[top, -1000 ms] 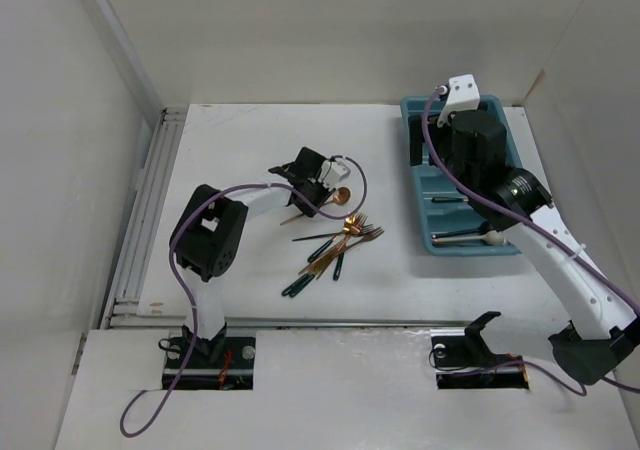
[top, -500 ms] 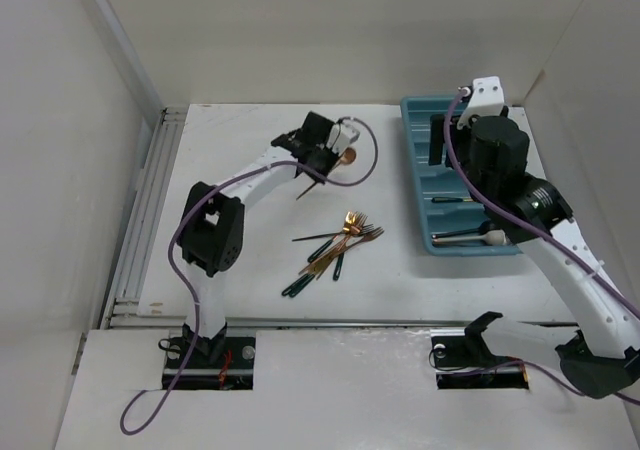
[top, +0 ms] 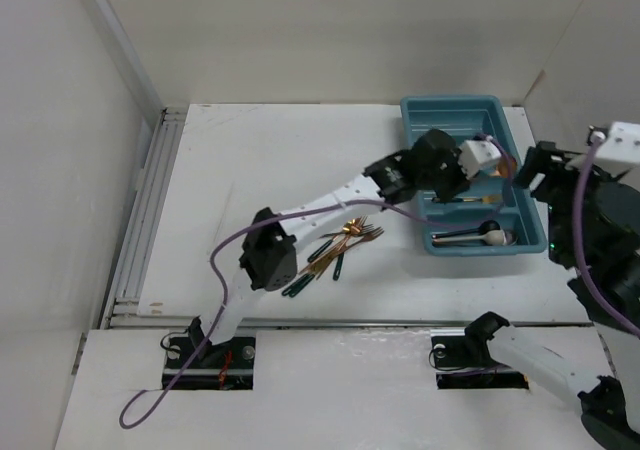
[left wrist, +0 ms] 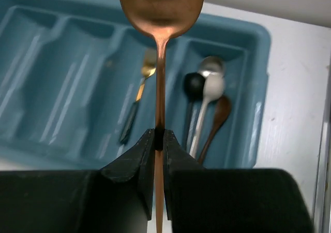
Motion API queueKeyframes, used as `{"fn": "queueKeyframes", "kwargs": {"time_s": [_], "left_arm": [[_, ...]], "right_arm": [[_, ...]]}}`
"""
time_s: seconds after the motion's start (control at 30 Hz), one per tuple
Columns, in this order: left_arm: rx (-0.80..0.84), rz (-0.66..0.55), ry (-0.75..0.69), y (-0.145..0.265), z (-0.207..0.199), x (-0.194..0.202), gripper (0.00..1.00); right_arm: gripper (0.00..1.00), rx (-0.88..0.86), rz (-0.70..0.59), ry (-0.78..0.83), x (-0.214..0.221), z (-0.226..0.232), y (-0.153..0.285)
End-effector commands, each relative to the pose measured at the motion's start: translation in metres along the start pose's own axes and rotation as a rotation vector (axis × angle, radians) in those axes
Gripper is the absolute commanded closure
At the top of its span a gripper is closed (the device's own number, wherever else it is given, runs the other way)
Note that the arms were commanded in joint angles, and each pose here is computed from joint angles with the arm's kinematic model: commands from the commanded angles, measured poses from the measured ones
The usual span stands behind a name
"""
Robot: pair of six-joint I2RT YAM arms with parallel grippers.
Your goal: Sort the eating utensils into containers
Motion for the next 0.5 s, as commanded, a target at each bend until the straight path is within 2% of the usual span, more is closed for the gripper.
{"fn": "queueKeyframes", "kwargs": {"time_s": [0.0, 0.13, 0.17, 0.3, 0.37, 0.4, 0.47], "left_arm": [[0.037, -0.149, 0.011, -0.029, -0.018, -0.026, 1.0], [0.015, -0.179, -0.023, -0.06, -0.034, -0.014, 1.0], [0.004, -0.143, -0.017, -0.071, -0.033, 0.005, 1.0], [-0.025, -0.076, 0.003, -0.084, -0.031, 0.037, 1.0], [-0.027, -0.083, 0.0, -0.087, -0.035, 0.04, 0.99], [-0.028, -0.095, -0.002, -0.087, -0.035, 0.037, 0.89], [-0.019, -0.096, -0.016, -0.088, -0.041, 0.037, 0.51]], "right_arm": [[0.22, 0.101, 0.02, 0.043, 0.003, -0.033, 0.019], [0.22, 0.119, 0.027, 0.049, 0.013, -0.055, 0.04], [0.22, 0.132, 0.024, 0.044, 0.016, -0.063, 0.046], [0.22, 0.141, 0.025, 0.046, 0.023, -0.079, 0.061], [0.22, 0.141, 0.027, 0.048, 0.025, -0.083, 0.065], [0.22, 0.13, 0.03, 0.053, 0.027, -0.085, 0.067], [0.21, 0.12, 0.039, 0.063, 0.029, -0.084, 0.068]]}}
Point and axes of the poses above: each gripper's point midway between its finger pads, its own y axis back along the fingers, its own z axis along the line the jaws close on, x = y × z, the point moved 6 cm from there along y, back along the fingers
